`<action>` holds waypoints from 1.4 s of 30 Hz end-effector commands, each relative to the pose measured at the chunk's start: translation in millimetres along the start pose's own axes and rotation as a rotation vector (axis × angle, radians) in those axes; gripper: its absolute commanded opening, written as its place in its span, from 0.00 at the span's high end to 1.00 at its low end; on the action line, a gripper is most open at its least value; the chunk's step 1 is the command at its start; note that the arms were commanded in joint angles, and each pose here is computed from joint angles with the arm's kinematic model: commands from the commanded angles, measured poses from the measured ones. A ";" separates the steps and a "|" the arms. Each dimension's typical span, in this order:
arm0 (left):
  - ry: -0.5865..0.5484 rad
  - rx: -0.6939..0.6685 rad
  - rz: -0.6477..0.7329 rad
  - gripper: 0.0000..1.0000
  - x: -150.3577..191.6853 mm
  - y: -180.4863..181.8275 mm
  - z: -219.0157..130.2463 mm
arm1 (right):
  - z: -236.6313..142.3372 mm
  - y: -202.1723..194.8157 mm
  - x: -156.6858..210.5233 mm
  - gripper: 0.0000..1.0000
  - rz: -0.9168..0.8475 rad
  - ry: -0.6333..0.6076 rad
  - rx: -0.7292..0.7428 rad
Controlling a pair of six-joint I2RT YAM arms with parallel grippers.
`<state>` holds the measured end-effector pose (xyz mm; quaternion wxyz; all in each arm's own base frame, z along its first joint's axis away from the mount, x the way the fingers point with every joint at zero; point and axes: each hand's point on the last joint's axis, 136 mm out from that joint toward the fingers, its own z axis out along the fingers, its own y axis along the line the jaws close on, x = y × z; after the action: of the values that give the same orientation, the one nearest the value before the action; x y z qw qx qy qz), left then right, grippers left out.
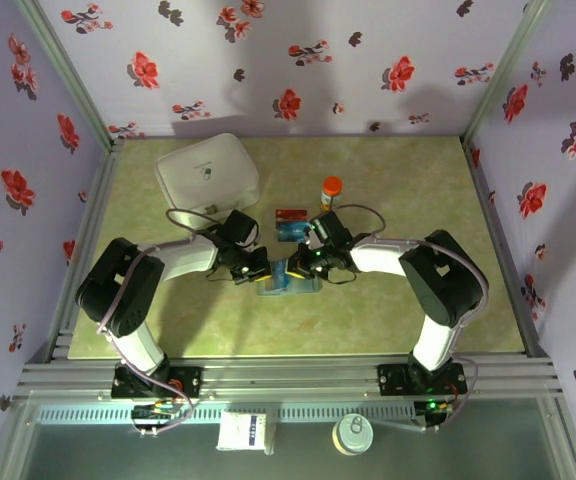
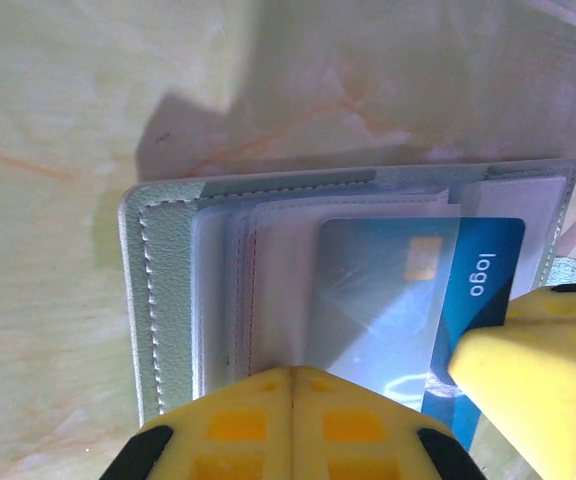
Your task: Take the credit cards out of the card holder
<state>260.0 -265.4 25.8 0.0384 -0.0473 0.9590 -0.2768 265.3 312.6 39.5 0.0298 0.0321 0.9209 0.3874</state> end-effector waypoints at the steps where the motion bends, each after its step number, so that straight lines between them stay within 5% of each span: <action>1: 0.039 -0.074 -0.012 1.00 10.2 19.2 8.7 | -9.5 -22.7 1.0 0.92 0.018 -0.021 0.072; 16: 0.001 -0.033 -0.001 1.00 3.2 7.7 1.9 | -47.3 -12.4 -8.7 0.95 -0.205 0.004 0.211; 27: -0.052 0.011 0.021 0.94 -4.0 -4.3 -11.4 | -81.3 -5.2 -38.5 1.00 -0.705 0.049 0.430; 42: -0.118 -0.003 -0.007 0.91 0.2 8.9 -33.1 | -91.8 26.0 -73.2 1.00 -1.434 0.263 0.447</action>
<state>256.7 -251.1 45.4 0.0836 -0.0506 0.9549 -0.2802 334.5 265.0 126.3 0.1825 -0.5278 0.8237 0.0985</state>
